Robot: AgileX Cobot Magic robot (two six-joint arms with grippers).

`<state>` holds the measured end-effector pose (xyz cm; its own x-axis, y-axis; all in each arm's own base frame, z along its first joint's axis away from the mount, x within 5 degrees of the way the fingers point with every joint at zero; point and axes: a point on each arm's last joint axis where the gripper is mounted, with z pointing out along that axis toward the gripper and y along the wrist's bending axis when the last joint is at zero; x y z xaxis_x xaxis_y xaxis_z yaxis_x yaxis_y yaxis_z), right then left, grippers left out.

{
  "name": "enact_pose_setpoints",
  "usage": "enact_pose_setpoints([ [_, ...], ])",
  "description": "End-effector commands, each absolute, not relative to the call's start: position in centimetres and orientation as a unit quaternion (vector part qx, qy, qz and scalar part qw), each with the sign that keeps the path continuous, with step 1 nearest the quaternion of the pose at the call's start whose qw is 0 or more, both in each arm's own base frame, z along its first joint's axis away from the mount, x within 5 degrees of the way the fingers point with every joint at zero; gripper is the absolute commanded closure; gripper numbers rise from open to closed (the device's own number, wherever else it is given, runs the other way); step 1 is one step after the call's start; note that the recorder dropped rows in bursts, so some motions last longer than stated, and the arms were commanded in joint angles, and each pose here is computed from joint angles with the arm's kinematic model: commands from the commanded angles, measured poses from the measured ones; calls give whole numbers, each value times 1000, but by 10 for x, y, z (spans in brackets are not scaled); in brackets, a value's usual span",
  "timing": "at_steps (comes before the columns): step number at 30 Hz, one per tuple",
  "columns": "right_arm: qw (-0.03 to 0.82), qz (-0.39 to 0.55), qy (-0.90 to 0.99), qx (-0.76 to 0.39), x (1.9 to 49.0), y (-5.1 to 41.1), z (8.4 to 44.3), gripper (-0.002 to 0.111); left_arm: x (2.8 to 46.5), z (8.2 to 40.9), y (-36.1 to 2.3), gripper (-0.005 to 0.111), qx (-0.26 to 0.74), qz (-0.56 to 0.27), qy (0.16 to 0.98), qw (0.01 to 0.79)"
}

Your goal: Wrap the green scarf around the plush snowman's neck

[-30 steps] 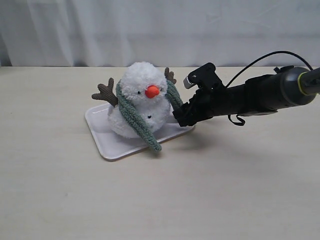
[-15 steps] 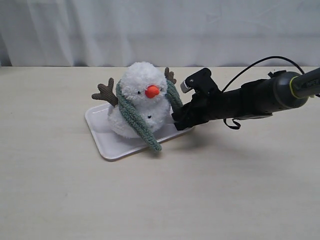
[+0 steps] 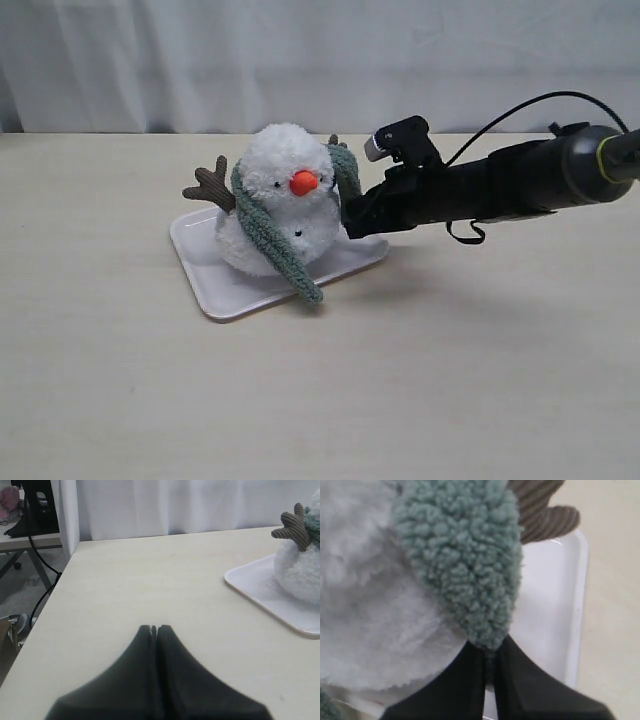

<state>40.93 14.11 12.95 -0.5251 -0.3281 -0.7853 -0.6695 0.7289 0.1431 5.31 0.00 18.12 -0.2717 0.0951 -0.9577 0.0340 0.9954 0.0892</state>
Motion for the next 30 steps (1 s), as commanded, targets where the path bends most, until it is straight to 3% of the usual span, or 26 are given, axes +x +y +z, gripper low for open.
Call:
enact_pose_setpoints([
  [1, 360, 234, 853, -297, 402, 142, 145, 104, 53, 181, 0, 107, 39, 25, 794, 606],
  [15, 233, 317, 857, -331, 374, 149, 146, 104, 53, 181, 0, 107, 39, 25, 794, 606],
  [30, 199, 320, 878, -295, 363, 145, 131, 104, 53, 181, 0, 107, 39, 25, 794, 606],
])
